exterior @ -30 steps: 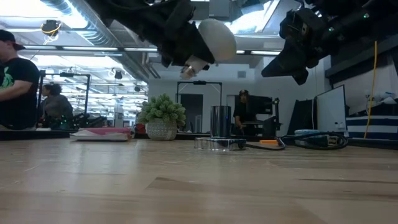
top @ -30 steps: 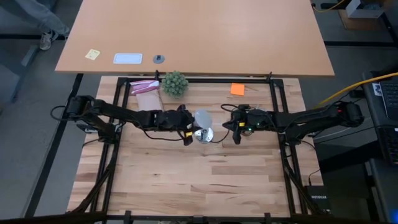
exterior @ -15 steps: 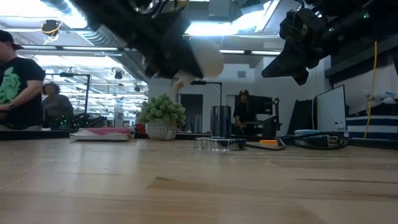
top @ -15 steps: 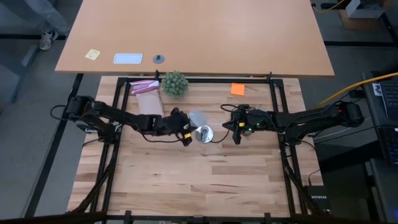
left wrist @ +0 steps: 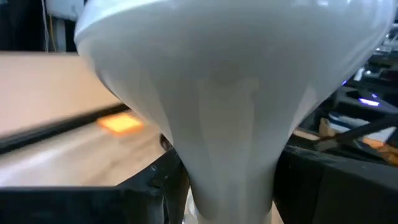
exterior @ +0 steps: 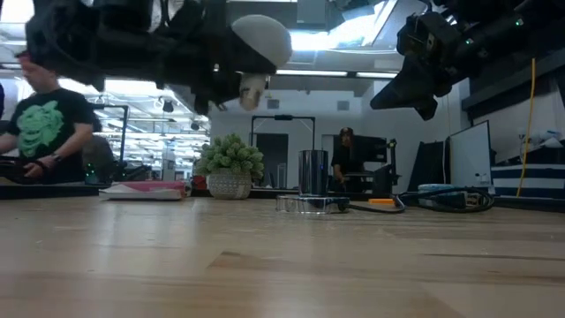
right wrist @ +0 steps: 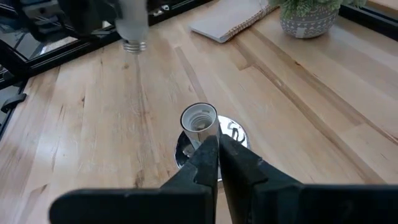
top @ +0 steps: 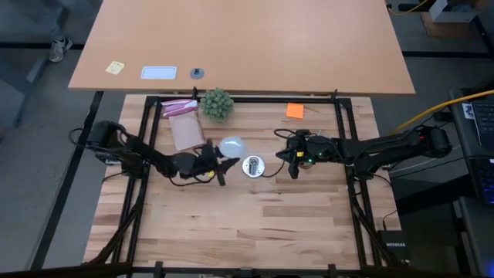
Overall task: Screw lightbulb
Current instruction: Insert the lightbulb into the lamp
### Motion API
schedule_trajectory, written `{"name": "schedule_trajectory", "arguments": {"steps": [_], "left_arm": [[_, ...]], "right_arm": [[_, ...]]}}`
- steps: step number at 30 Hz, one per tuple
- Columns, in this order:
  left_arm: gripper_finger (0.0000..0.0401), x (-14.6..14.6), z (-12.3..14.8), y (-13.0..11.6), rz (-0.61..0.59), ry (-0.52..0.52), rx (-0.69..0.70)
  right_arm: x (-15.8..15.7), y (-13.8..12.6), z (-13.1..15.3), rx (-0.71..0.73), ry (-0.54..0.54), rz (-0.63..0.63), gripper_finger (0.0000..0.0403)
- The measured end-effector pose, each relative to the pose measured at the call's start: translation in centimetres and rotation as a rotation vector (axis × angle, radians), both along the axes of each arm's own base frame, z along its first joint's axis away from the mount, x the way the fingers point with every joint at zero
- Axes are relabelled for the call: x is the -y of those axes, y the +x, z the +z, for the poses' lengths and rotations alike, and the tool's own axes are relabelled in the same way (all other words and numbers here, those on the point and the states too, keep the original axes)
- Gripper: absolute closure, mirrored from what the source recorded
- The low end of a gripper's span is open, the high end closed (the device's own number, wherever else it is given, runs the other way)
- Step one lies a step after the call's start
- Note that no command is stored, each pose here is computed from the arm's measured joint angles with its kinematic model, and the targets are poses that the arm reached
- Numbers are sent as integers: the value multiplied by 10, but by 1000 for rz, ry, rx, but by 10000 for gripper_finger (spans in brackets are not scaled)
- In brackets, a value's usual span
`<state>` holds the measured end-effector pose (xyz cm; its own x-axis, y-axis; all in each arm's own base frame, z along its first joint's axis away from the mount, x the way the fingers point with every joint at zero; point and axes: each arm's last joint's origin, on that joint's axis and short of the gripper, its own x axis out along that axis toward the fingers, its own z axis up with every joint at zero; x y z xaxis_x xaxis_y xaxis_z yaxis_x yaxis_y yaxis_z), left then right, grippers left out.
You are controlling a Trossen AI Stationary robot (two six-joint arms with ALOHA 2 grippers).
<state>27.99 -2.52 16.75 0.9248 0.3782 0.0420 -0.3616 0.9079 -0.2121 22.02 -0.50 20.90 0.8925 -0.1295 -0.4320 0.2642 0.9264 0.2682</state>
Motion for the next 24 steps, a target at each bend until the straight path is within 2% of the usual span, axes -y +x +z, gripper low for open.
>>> {"name": "schedule_trajectory", "arguments": {"steps": [5,10,13,19,24], "left_arm": [[235,-5,-22,18,14,34,8],[235,-9,-32,37,27,71,106],[235,-13,-40,50,27,59,97],[235,-18,-44,71,-14,75,110],[235,-22,-45,78,-6,87,99]], "right_arm": [[0,1,2,24,-1,-1,382],[0,1,2,23,-4,-9,382],[1,1,1,17,-6,-18,382],[1,1,2,22,3,-55,382],[1,1,2,23,4,-57,382]]}}
